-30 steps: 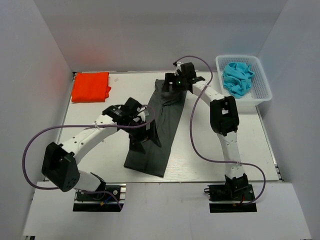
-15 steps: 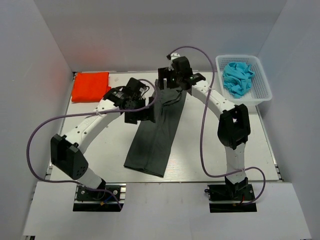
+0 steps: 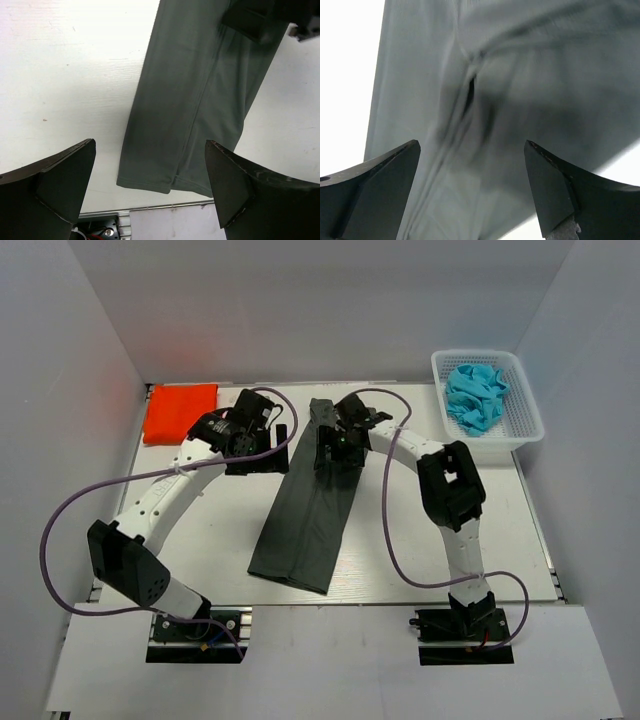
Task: Fold and stack the t-shirts
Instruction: Rotate the tshirt 90 degrees
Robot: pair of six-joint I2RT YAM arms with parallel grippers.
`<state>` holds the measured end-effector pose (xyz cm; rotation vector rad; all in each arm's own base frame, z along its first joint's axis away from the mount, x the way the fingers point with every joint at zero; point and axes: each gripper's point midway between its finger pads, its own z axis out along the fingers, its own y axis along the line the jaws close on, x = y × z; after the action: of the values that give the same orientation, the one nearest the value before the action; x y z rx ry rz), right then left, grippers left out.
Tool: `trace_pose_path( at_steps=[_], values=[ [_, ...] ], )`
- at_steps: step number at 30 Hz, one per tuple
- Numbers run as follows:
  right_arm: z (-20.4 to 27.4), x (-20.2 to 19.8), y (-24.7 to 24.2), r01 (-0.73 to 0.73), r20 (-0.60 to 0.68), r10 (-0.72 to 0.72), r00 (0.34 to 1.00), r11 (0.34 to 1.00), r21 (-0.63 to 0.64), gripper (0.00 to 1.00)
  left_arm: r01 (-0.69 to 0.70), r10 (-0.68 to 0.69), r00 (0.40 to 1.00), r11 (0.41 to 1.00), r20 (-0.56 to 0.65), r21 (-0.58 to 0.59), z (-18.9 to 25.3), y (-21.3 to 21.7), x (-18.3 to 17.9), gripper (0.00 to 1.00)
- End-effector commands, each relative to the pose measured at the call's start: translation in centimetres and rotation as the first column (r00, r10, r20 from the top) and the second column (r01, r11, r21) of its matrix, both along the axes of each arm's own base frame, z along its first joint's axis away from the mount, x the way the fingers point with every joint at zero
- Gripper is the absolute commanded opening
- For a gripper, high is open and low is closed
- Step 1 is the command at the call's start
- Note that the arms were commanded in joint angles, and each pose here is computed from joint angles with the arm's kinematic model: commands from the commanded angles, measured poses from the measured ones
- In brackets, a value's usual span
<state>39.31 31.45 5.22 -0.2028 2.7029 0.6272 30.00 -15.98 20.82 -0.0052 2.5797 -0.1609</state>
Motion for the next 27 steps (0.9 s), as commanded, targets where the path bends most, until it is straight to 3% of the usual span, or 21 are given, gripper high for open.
trace_pose_path(
  at_steps=[1, 6, 10, 12, 13, 15, 16, 21, 22, 24, 25, 26, 27],
  values=[
    [-1.5, 1.0, 0.6, 0.010, -0.043, -0.010, 0.999, 1.000, 0.011, 0.90, 0.036, -0.035, 0.999, 0.999, 0.029, -0.030, 1.1, -0.7, 1.3, 1.00],
    [-4.6, 3.1, -2.8, 0.077, -0.079, -0.084, 0.993, 0.993, -0.087, 0.90, 0.025, -0.023, 0.999, 0.998, 0.048, -0.051, 2.6, -0.6, 2.1, 1.00],
    [-4.0, 7.7, -4.9, 0.133, -0.001, -0.133, 0.991, 0.987, -0.090, 0.90, 0.017, -0.016, 1.000, 0.998, 0.014, -0.055, 2.4, -0.6, 2.8, 1.00],
    [-6.1, 9.1, -6.1, 0.112, -0.007, -0.114, 0.993, 0.987, -0.117, 0.90, 0.012, -0.012, 1.000, 0.998, 0.002, -0.058, 2.3, -0.9, 3.7, 1.00],
    [-3.5, 11.8, -5.9, 0.117, 0.056, -0.113, 0.992, 0.991, -0.067, 0.90, 0.016, -0.018, 1.000, 0.998, -0.024, -0.056, 1.8, -1.0, 3.5, 1.00],
    [-5.2, 12.8, -5.8, 0.051, 0.066, -0.046, 0.997, 0.996, -0.069, 0.90, 0.041, -0.045, 0.998, 0.995, -0.044, -0.092, 1.4, -1.9, 3.4, 1.00],
    [-3.7, 14.1, -4.9, 0.012, 0.112, -0.012, 0.994, 1.000, 0.003, 0.90, 0.052, -0.059, 0.996, 0.993, -0.064, -0.108, 0.8, -2.4, 3.4, 1.00],
    [2.9, 16.2, -4.1, -0.130, 0.340, 0.126, 0.932, 0.991, -0.013, 0.90, 0.091, -0.113, 0.982, 0.985, -0.149, -0.150, -2.6, -3.6, 2.5, 1.00],
    [8.9, 16.8, -4.0, -0.137, 0.460, 0.120, 0.880, 0.991, 0.004, 0.90, 0.115, -0.146, 0.973, 0.978, -0.179, -0.177, -3.7, -4.2, 2.1, 1.00],
    [9.6, 15.8, -4.3, -0.145, 0.474, 0.129, 0.871, 0.989, -0.002, 0.90, 0.140, -0.180, 0.963, 0.970, -0.199, -0.199, -4.7, -4.6, 1.5, 1.00],
    [14.6, 14.9, -4.5, -0.147, 0.542, 0.116, 0.832, 0.989, 0.015, 0.90, 0.150, -0.189, 0.957, 0.972, -0.220, -0.183, -6.3, -4.8, 0.8, 1.00],
    [13.7, 13.9, -4.9, -0.147, 0.521, 0.121, 0.845, 0.989, 0.008, 0.90, 0.150, -0.189, 0.956, 0.972, -0.223, -0.182, -6.9, -4.7, 0.5, 1.00],
    [16.1, 12.9, -5.2, -0.124, 0.532, 0.084, 0.842, 0.992, 0.039, 0.90, 0.164, -0.218, 0.945, 0.961, -0.243, -0.224, -7.6, -5.3, -0.2, 1.00]
  ],
)
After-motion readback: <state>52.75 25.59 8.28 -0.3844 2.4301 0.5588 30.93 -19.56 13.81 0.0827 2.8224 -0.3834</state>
